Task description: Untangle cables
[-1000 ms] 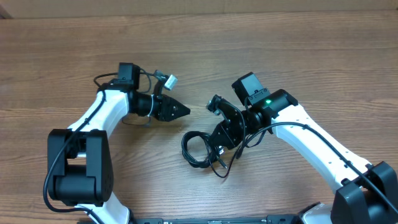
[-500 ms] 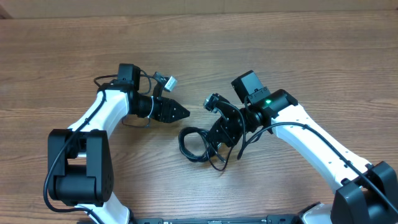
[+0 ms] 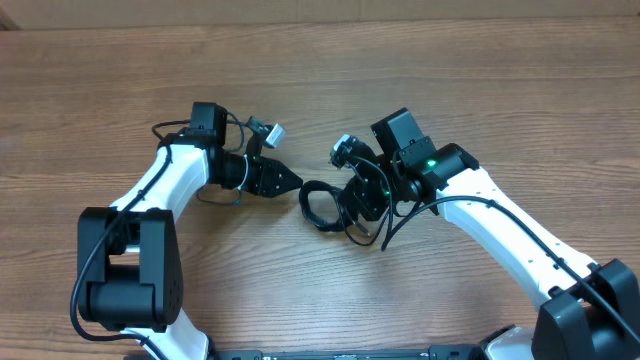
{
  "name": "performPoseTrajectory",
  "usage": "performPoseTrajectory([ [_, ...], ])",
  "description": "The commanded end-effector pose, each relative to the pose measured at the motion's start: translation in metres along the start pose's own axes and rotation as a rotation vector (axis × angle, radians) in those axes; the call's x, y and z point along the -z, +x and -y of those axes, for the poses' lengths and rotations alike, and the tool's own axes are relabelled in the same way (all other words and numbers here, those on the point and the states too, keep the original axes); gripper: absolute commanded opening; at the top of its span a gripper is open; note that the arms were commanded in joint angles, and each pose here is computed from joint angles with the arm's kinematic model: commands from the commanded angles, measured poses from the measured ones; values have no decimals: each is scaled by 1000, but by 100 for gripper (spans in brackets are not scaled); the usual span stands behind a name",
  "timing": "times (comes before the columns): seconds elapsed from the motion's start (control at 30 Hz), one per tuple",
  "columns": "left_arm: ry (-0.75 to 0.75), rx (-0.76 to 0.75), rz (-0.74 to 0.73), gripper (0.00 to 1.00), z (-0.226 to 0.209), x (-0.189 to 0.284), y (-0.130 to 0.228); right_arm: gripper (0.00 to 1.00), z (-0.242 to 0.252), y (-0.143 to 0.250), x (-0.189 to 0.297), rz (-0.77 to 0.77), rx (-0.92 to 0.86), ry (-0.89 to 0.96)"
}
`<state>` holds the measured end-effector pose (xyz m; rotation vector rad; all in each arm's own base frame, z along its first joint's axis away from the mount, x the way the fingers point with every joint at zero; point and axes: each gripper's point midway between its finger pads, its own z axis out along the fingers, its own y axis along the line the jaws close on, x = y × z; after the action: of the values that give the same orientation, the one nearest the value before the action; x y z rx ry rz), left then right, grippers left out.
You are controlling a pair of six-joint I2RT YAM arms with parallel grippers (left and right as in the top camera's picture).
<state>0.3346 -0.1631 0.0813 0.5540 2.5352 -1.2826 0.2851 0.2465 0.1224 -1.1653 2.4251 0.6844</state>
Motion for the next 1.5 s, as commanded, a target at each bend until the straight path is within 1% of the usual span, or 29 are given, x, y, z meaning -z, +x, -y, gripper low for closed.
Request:
performPoseTrajectory([
  [0.0, -10, 5, 4, 33, -1, -2, -5, 5, 20, -8, 3, 8, 36, 121],
  [0.1, -63, 46, 1, 34, -11, -1, -5, 5, 41, -9, 6, -2, 41, 240],
  [0.23, -143, 105, -7, 34, -24, 0, -4, 6, 49, -10, 7, -4, 41, 280],
  [0.37, -206, 148, -7, 35, -35, 2, -3, 6, 71, -3, 7, -37, -35, 404],
  [0.4, -214, 155, -6, 35, -36, 2, -3, 6, 80, 3, 6, -62, -56, 460],
  [0.47, -214, 155, -6, 36, -36, 2, -3, 6, 89, 9, 4, -88, -77, 506],
  [0.67, -214, 155, -6, 36, -36, 2, -3, 6, 101, 27, -11, -187, -64, 587],
  [0.87, -214, 155, -6, 37, -36, 2, -3, 6, 76, 14, -22, -152, -58, 574],
  [1.03, -214, 153, -5, 37, -36, 2, -3, 5, 55, 11, -31, -160, -6, 550],
  [1.27, -220, 154, -6, 37, -37, 3, -3, 4, 43, 9, -26, -197, 112, 718],
  [1.37, -269, 186, -9, 37, -45, 5, -1, 4, 32, 9, -28, -210, 154, 739],
  [1.47, -340, 235, -11, 37, -57, 8, 2, 4, 16, 14, -33, -220, 153, 725],
])
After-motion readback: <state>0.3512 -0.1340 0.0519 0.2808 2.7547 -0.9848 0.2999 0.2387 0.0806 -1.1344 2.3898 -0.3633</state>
